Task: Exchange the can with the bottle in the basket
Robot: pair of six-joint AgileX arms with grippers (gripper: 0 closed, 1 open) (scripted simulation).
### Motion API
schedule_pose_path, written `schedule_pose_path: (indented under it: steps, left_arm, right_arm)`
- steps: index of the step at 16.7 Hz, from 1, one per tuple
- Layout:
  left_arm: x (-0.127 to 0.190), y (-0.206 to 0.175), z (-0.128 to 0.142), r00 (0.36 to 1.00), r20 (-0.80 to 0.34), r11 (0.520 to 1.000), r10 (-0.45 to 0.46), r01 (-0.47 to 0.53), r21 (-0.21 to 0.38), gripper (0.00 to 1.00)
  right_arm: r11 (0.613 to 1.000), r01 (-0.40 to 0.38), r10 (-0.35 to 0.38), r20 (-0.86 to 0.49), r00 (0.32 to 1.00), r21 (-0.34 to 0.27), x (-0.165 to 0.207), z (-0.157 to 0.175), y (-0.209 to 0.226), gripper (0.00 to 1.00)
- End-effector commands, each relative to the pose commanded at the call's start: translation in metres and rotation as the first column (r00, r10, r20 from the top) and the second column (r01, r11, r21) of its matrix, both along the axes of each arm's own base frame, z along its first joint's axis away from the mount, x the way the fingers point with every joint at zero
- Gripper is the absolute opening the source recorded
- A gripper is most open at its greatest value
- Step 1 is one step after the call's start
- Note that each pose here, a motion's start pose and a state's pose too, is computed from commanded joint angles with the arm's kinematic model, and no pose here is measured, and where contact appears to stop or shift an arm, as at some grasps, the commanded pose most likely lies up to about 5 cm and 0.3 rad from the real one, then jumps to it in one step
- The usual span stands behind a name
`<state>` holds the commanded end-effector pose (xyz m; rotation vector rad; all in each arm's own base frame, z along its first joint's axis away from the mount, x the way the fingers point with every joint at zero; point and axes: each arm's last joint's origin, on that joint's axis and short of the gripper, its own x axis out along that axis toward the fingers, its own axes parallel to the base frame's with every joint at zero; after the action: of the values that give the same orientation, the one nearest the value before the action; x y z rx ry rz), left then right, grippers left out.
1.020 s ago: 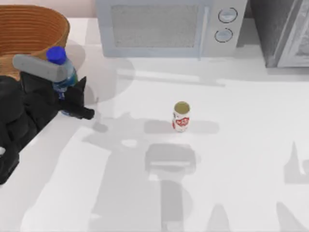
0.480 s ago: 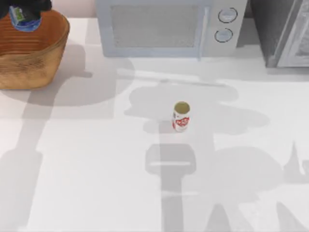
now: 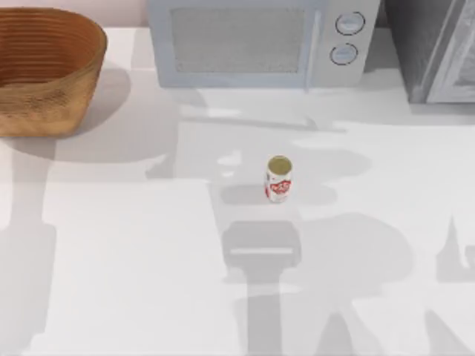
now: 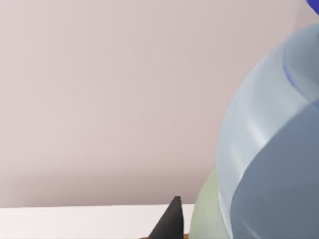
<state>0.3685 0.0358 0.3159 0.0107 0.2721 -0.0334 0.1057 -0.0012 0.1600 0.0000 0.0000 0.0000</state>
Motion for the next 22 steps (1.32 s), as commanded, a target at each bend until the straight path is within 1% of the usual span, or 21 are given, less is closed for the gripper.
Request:
schedule_pose_path:
  steps: [4, 10, 15, 22]
  left_arm:
    - [0.003, -0.001, -0.004, 1.000, -0.001, 1.000, -0.003, 0.003, 0.002, 0.00]
    - [0.044, -0.001, -0.041, 1.000, -0.005, 1.000, 0.000, 0.000, 0.000, 0.00]
    - [0.048, -0.001, -0.044, 1.000, 0.000, 1.000, 0.000, 0.000, 0.000, 0.00]
    - [0.048, -0.001, -0.044, 1.000, 0.000, 1.000, 0.000, 0.000, 0.000, 0.53]
  right_arm:
    - [1.000, 0.000, 0.000, 0.000, 1.000, 0.000, 0.000, 0.000, 0.000, 1.00]
    - [1.000, 0.000, 0.000, 0.000, 1.000, 0.000, 0.000, 0.000, 0.000, 1.00]
    - [1.000, 0.000, 0.000, 0.000, 1.000, 0.000, 0.000, 0.000, 0.000, 1.00]
    - [1.000, 0.000, 0.000, 0.000, 1.000, 0.000, 0.000, 0.000, 0.000, 1.00]
